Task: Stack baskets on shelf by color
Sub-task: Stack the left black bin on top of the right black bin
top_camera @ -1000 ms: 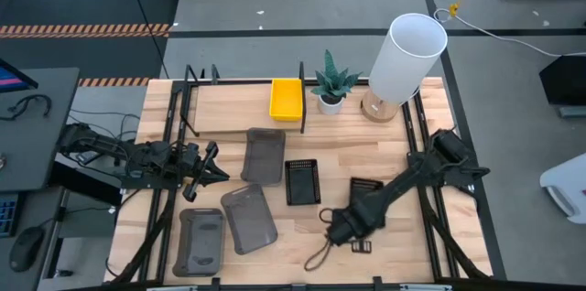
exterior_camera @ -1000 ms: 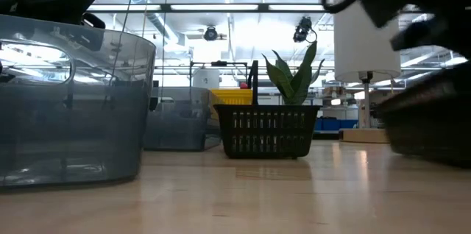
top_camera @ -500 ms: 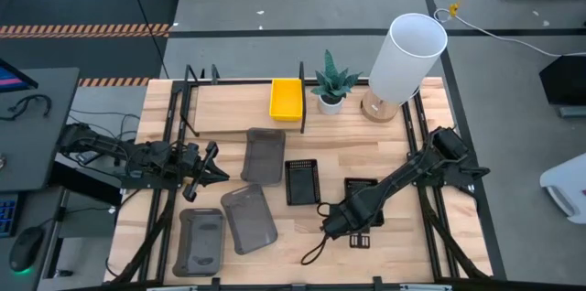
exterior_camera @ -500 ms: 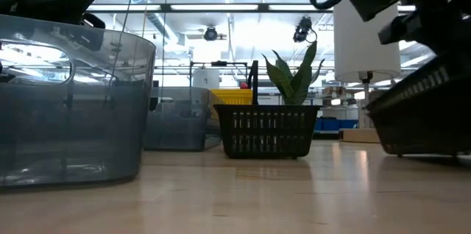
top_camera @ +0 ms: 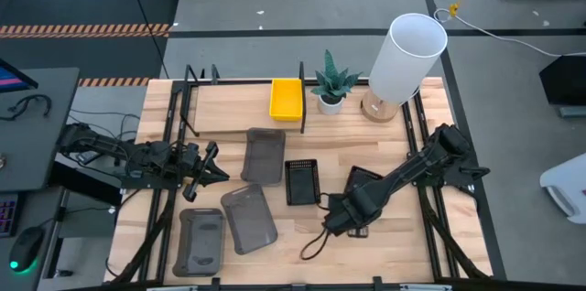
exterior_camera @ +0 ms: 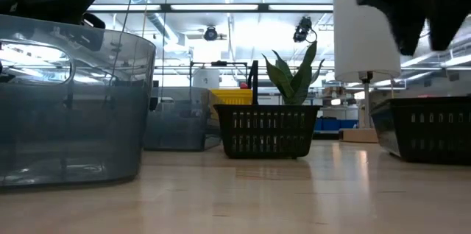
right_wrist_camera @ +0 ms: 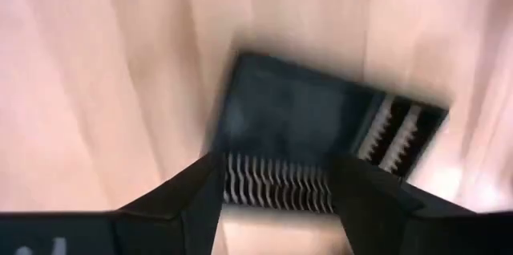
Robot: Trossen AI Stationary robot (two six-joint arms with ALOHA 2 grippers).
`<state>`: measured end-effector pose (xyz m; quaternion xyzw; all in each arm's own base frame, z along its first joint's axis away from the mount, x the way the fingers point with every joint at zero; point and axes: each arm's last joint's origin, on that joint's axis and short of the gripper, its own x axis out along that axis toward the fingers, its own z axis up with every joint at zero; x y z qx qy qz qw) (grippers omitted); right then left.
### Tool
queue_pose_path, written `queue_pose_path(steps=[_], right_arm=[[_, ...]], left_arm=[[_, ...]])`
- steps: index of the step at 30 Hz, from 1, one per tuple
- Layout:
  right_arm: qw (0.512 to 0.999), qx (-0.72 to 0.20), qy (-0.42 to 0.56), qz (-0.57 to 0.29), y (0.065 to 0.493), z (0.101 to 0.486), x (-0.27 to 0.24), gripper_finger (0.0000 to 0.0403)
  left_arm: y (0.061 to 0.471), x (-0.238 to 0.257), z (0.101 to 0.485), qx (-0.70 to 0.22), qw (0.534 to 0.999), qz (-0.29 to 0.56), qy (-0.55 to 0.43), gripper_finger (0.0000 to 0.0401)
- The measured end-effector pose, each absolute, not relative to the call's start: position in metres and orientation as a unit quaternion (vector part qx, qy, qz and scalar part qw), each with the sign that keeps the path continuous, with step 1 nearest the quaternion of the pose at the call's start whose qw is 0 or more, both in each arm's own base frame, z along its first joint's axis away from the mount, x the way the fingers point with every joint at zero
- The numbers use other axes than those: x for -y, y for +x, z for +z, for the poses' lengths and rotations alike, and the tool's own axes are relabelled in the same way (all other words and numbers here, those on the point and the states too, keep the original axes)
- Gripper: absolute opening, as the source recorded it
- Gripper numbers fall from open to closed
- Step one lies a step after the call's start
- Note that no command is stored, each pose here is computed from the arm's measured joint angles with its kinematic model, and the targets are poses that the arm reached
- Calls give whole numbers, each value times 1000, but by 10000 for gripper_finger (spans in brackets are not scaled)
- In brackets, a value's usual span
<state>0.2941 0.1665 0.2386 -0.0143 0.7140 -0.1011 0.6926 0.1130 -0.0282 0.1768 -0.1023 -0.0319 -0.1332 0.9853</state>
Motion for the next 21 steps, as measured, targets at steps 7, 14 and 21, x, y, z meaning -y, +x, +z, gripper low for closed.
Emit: queue_pose_path(steps=[7,14,21], right_arm=[[689,-720,6,-91,296,239,-167,220],[750,-658,16,-68,312,238,-174,220],[812,-579,-11,-71,334,239,-168,220]], left_arm=[[113,28,177,32,985,-133,-102,28],[113,28,177,32,985,-133,-102,38],[113,28,177,32,985,-133,-102,33]])
